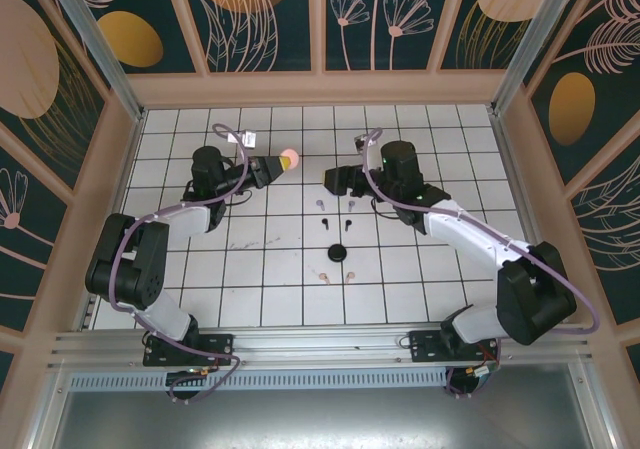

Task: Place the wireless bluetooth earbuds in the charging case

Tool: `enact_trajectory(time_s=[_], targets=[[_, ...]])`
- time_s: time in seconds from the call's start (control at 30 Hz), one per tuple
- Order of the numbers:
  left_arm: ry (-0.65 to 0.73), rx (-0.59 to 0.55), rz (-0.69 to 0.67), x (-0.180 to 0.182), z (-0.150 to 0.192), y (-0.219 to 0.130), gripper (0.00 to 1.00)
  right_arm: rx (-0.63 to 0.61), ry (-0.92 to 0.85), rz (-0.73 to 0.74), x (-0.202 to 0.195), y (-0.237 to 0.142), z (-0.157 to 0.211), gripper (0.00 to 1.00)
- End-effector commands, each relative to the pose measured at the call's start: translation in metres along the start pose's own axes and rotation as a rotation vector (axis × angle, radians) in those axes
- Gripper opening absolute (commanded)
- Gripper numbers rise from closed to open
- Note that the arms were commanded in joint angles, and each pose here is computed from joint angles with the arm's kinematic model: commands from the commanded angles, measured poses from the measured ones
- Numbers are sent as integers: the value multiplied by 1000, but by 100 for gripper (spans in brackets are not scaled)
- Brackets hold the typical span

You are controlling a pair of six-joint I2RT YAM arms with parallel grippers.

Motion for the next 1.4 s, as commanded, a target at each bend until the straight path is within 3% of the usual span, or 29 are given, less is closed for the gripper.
enact_trajectory(time_s=[0.0, 0.2, 0.87, 1.17, 1.37], targets=[[36, 122, 43, -12, 11, 8, 0, -39, -125, -117, 12, 6, -15, 74], [55, 184, 69, -26, 23, 17, 0, -12, -146, -163, 15, 25, -21, 71], [93, 176, 130, -47, 15, 15, 0, 19, -95, -160, 2, 53, -13, 62], [115, 190, 159, -59, 19, 8, 0, -14, 25, -80, -35, 49, 0, 55], [127, 188, 165, -63, 19, 6, 0, -1, 41, -78, -36, 41, 7, 55]])
Point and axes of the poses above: each hand's point on the last joint's axis, 136 mm out from that joint toward the fingers, its own y axis out along the fingers, its own x axis along the line the jaws close on, z = x × y, the point moved 8 cm from there along -y, back along the fingers, and after that the axes turned 11 degrees about -y, right-handed, at the moved point
